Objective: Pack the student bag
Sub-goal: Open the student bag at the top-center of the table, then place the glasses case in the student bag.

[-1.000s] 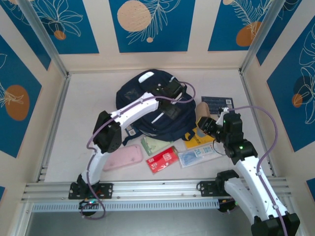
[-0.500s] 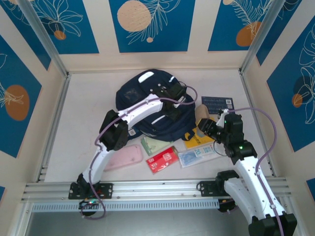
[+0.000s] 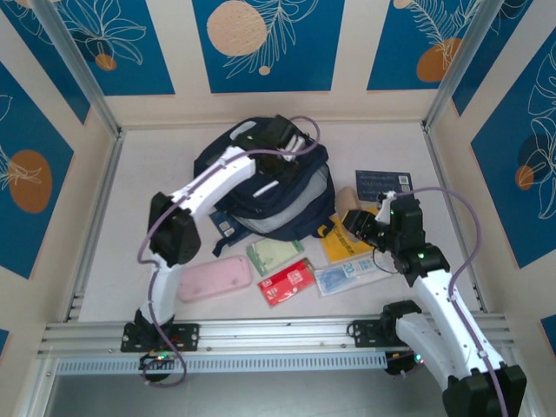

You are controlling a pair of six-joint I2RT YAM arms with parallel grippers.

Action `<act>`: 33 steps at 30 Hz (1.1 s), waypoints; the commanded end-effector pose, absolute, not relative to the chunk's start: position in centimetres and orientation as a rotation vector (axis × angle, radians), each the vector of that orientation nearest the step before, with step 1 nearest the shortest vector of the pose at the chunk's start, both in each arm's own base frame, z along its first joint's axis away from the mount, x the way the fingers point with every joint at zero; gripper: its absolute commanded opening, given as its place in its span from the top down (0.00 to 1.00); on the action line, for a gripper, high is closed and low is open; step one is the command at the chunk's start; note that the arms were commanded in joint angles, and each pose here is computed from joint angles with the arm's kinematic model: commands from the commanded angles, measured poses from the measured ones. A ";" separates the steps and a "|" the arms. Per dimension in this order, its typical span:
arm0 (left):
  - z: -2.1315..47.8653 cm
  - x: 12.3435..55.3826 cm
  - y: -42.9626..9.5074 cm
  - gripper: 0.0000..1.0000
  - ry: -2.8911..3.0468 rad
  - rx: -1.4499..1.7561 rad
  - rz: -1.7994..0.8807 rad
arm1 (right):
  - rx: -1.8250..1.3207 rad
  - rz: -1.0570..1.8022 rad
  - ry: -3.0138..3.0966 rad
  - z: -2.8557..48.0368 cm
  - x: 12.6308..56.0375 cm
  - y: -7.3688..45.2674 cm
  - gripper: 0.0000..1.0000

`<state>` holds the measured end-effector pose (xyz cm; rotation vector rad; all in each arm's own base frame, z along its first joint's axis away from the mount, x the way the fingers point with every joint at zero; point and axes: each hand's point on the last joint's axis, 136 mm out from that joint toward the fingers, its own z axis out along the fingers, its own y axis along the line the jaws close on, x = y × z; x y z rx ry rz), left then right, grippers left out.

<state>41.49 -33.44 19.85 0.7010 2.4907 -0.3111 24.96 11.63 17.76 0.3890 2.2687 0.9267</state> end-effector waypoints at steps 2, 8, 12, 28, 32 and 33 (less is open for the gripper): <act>29.3 42.0 -30.6 1.00 2.275 0.635 -0.291 | 0.285 1.069 2.222 20.4 26.2 15.0 0.65; 32.2 42.1 -28.7 1.00 2.205 0.622 -0.259 | 0.247 1.167 2.266 20.7 28.8 19.3 0.64; 33.6 41.8 -29.2 1.00 2.162 0.623 -0.352 | 0.260 1.238 2.305 20.4 31.6 22.2 0.64; 38.0 41.1 -28.6 1.00 2.071 0.558 -0.440 | 0.351 1.458 2.320 16.1 45.3 35.1 0.55; 38.2 41.4 -28.0 1.00 2.071 0.535 -0.438 | 0.378 1.393 2.353 13.6 48.0 38.9 0.40; 38.2 41.5 -27.9 1.00 2.072 0.526 -0.440 | 0.398 1.358 2.374 12.9 48.5 39.4 0.36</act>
